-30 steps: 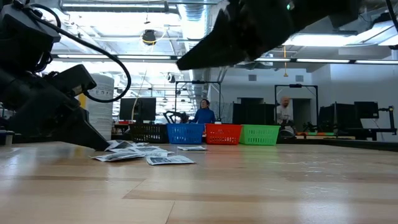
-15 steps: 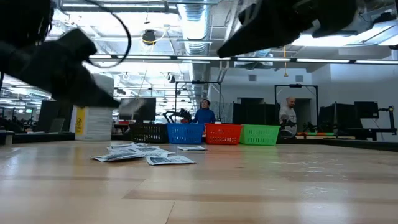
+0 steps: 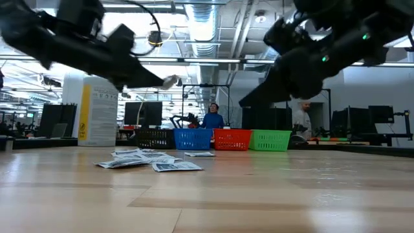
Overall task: Pick & Place First Aid Supplies
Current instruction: Put the gray towelette pack into the blue bin
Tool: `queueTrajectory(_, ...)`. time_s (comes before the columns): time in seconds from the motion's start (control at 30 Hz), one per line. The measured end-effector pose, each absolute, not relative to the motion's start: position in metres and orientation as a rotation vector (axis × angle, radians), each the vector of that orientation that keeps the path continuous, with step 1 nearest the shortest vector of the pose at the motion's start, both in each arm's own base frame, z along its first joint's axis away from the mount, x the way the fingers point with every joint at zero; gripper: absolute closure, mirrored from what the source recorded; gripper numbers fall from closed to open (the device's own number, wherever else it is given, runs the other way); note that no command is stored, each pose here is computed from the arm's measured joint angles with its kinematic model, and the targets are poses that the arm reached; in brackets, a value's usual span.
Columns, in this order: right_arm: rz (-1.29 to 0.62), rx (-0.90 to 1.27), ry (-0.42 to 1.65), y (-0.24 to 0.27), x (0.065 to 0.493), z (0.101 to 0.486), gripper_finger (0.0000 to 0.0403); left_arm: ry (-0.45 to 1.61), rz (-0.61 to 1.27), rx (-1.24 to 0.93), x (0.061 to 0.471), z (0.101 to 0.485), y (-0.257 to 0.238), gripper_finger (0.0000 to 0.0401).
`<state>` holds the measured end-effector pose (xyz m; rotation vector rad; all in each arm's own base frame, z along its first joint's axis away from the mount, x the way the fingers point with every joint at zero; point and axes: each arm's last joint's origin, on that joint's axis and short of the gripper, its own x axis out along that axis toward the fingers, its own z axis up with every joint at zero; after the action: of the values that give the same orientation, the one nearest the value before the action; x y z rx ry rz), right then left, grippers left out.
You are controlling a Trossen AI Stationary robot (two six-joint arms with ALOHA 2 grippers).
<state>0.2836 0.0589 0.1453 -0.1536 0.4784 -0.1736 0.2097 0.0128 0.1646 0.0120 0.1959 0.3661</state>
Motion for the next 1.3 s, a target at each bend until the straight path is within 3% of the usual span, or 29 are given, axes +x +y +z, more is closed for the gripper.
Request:
queueTrajectory(0.3, -0.268, -0.075, 0.487, 0.035, 0.284, 0.142, 0.0403, 0.255, 0.365, -0.074, 0.239, 0.162, 0.107, 0.0381)
queueTrajectory(0.53, -0.265, -0.108, 0.488, 0.033, 0.284, 0.142, 0.0403, 0.258, 0.402, -0.089, 0.268, 0.161, 0.146, 0.0381)
queueTrajectory(0.9, -0.25, -0.24, 0.51, 0.028, 0.285, 0.142, 0.0403, 0.247, 0.442, -0.11, 0.273, 0.162, 0.162, 0.0359)
queueTrajectory(1.3, -0.332, -0.38, 0.561, -0.011, 0.286, 0.142, 0.0403, 0.269, 0.595, -0.039, 0.271, 0.162, 0.166, 0.0279)
